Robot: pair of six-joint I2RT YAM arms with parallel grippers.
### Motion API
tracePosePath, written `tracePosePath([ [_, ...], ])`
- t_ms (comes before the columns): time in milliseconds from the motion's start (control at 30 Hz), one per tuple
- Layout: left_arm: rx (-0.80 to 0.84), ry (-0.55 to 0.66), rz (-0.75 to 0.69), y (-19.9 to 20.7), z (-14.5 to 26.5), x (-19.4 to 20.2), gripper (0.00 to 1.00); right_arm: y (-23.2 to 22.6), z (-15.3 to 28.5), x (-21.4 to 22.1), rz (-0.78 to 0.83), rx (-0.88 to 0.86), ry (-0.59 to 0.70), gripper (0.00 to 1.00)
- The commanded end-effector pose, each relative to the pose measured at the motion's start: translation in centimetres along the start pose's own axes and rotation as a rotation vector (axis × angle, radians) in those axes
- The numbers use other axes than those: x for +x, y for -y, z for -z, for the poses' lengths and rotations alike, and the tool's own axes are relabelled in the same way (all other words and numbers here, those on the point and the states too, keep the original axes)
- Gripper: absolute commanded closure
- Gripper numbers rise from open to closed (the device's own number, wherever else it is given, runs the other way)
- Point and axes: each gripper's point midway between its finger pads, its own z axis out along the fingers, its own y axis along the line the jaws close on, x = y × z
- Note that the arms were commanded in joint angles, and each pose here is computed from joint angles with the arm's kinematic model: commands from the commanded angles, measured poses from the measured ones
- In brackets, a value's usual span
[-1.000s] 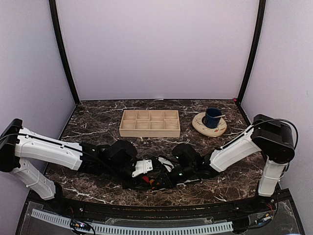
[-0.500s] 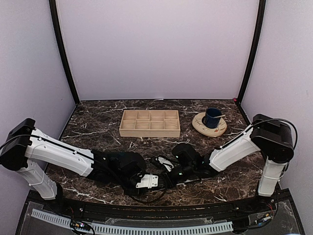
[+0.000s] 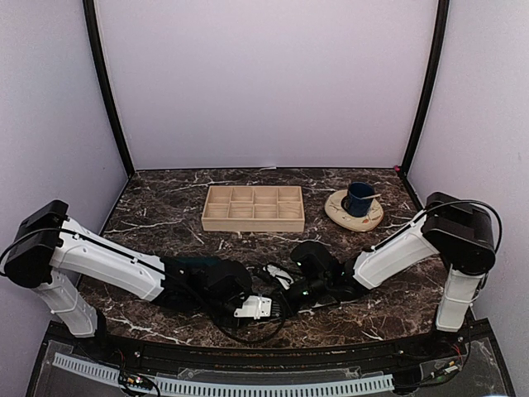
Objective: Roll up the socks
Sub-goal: Pick up the sock from the center of the board.
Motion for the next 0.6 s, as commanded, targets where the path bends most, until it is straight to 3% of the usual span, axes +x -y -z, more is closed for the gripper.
tracePosePath([
  [0, 0.023, -0.005, -0.021, 0.6, -0.1, 0.0, 0.56, 4.0, -0.3, 6.7, -0.113, 0.13, -0.204, 0.98],
  [567, 0.074, -0.08, -0.055, 1.4, -1.8, 0.7, 0.56, 3.7, -0.3, 6.9, -0.112, 0.111, -0.222, 0.99],
])
